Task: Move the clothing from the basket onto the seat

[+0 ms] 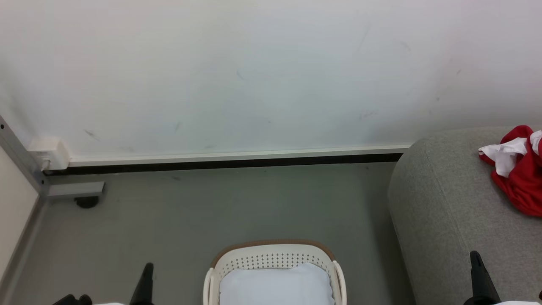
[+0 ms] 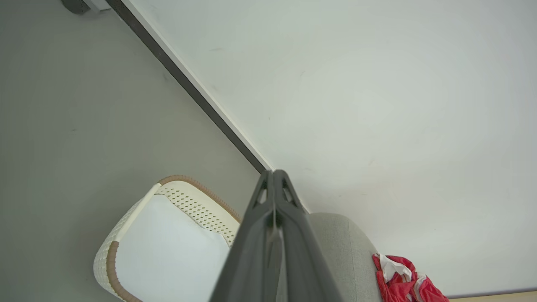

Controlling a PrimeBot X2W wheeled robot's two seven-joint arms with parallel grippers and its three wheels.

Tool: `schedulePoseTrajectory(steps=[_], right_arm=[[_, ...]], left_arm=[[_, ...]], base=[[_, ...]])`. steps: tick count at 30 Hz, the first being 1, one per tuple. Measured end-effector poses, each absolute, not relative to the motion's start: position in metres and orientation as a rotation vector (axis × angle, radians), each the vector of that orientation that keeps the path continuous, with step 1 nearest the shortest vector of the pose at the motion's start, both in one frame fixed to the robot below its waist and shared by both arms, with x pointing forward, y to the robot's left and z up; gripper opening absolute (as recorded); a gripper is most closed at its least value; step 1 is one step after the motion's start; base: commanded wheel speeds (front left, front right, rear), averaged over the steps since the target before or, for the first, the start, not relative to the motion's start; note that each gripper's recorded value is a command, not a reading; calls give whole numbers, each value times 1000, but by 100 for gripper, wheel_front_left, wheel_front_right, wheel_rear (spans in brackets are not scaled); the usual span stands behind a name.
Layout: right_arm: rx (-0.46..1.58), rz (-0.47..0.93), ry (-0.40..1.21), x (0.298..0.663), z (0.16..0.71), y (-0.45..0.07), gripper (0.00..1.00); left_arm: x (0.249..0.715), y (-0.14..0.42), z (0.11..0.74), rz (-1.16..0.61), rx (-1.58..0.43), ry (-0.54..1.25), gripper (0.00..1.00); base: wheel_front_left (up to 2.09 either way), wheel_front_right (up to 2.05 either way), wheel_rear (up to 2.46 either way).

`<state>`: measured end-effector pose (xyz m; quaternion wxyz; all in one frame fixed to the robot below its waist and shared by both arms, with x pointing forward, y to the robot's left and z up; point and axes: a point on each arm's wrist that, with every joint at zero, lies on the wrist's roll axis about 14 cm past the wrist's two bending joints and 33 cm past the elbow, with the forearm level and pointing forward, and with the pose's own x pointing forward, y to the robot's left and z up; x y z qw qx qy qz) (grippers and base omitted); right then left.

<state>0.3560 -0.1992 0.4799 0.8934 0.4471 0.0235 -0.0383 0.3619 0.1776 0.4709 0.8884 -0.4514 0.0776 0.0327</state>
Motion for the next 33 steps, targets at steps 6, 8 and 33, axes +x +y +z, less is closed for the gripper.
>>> schedulePoseTrajectory(steps=[6, 8, 33], right_arm=[[997, -78, 43, 360, 483, -200, 0], [1023, -76, 40, 361, 484, -200, 0], [1271, -60, 32, 372, 491, -200, 0]], left_arm=[[365, 179, 474, 64, -1007, 155, 0], [367, 180, 475, 64, -1031, 149, 0], [377, 186, 487, 47, -1273, 107, 0]], base=[[0, 0, 0], [0, 0, 0], [0, 0, 0]])
